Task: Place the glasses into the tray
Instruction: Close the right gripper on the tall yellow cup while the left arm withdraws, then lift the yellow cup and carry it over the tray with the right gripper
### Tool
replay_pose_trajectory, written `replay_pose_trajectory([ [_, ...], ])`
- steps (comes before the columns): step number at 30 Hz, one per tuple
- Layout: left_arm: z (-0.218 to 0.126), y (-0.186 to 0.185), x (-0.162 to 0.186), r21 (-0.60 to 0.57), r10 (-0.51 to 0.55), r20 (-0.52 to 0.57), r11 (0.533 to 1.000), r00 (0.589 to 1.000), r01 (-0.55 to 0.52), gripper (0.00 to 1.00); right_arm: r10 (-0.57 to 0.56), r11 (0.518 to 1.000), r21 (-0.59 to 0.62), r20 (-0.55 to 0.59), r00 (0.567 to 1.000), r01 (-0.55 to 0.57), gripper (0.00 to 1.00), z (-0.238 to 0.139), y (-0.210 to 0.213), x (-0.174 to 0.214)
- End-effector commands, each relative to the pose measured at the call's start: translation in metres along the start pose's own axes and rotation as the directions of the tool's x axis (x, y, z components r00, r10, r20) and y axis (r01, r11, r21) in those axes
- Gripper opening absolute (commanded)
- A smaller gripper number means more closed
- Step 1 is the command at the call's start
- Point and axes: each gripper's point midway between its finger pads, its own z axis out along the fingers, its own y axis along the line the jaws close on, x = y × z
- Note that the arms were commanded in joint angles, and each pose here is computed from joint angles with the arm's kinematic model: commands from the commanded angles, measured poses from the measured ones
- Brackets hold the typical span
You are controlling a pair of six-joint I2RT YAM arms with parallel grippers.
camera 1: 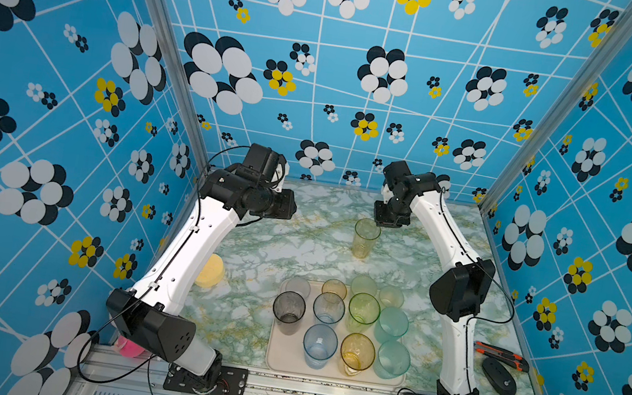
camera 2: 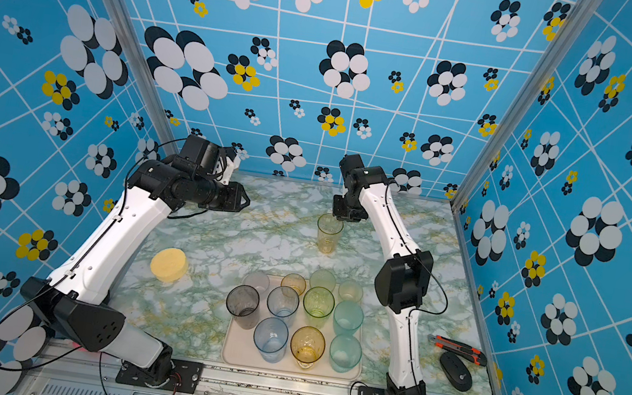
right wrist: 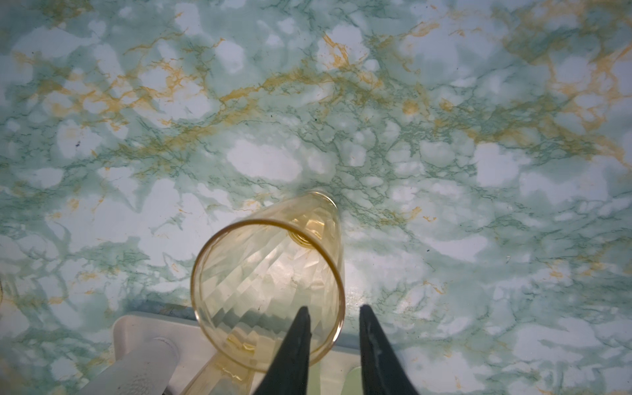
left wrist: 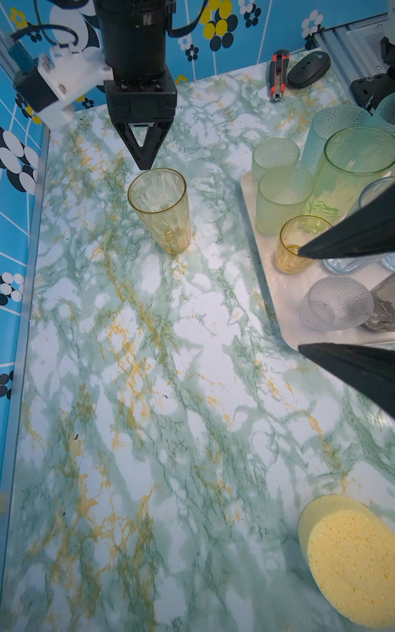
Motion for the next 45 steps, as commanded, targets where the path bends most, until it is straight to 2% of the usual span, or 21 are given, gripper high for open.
replay_pose_trajectory([
  [1, -0.001, 0.002, -0.012, 0.039, 0.021, 0.010, 0.999, 1.000, -0.021, 0.42, -0.001, 1.000, 0.029, -0.051, 0.999, 0.003, 0.27, 0.006, 0.000, 0.007],
  [7, 0.001, 0.016, -0.023, 0.041, 0.017, 0.001, 0.999, 1.000, -0.017, 0.42, -0.001, 0.999, 0.032, -0.088, 0.996, 0.004, 0.24, 0.022, 0.008, 0.013],
  [14, 0.004, 0.027, -0.027, 0.046, 0.013, -0.012, 0.999, 1.000, -0.012, 0.42, -0.011, 0.998, 0.065, -0.072, 0.997, 0.015, 0.05, 0.019, 0.009, 0.012],
  [18, 0.007, 0.031, -0.025, 0.049, 0.010, -0.024, 0.999, 1.000, -0.008, 0.42, -0.033, 0.995, 0.094, -0.015, 0.999, 0.034, 0.00, 0.002, 0.008, 0.006],
  [21, 0.009, 0.033, -0.024, 0.044, 0.010, -0.029, 0.999, 1.000, -0.009, 0.42, -0.042, 0.998, 0.047, 0.097, 0.994, 0.037, 0.00, -0.031, 0.019, -0.005],
  [24, 0.012, 0.037, -0.018, 0.031, 0.005, -0.037, 1.000, 0.999, -0.004, 0.42, -0.060, 0.996, -0.048, 0.256, 0.965, 0.075, 0.00, -0.086, 0.037, -0.013],
  [27, 0.014, 0.042, -0.011, 0.015, -0.005, -0.042, 1.000, 0.999, 0.005, 0.42, -0.129, 0.975, -0.124, 0.360, 0.924, 0.185, 0.00, -0.137, 0.060, -0.003],
  [30, 0.016, 0.045, -0.005, 0.005, -0.013, -0.042, 1.000, 0.999, 0.013, 0.42, -0.270, 0.902, -0.199, 0.432, 0.861, 0.383, 0.00, -0.185, 0.099, 0.031],
  [32, 0.016, 0.048, -0.001, -0.003, -0.022, -0.038, 1.000, 0.999, 0.022, 0.42, -0.375, 0.816, -0.238, 0.476, 0.796, 0.527, 0.00, -0.212, 0.130, 0.066],
  [34, 0.017, 0.049, 0.003, -0.002, -0.035, -0.033, 0.999, 0.999, 0.035, 0.42, -0.431, 0.736, -0.283, 0.506, 0.747, 0.615, 0.00, -0.233, 0.155, 0.100],
  [36, 0.015, 0.051, 0.004, 0.002, -0.048, -0.026, 0.999, 0.999, 0.048, 0.42, -0.475, 0.655, -0.341, 0.508, 0.719, 0.674, 0.00, -0.248, 0.174, 0.136],
  [39, 0.010, 0.054, 0.002, -0.008, -0.056, -0.012, 0.998, 0.998, 0.056, 0.42, -0.577, 0.536, -0.374, 0.494, 0.651, 0.757, 0.00, -0.259, 0.197, 0.194],
  [42, 0.004, 0.053, -0.002, -0.013, -0.059, 0.005, 0.998, 0.998, 0.059, 0.42, -0.657, 0.445, -0.393, 0.466, 0.592, 0.804, 0.00, -0.258, 0.208, 0.239],
  [45, -0.001, 0.050, -0.005, -0.005, -0.069, 0.022, 0.998, 0.997, 0.069, 0.42, -0.705, 0.385, -0.406, 0.449, 0.548, 0.829, 0.00, -0.253, 0.215, 0.269],
])
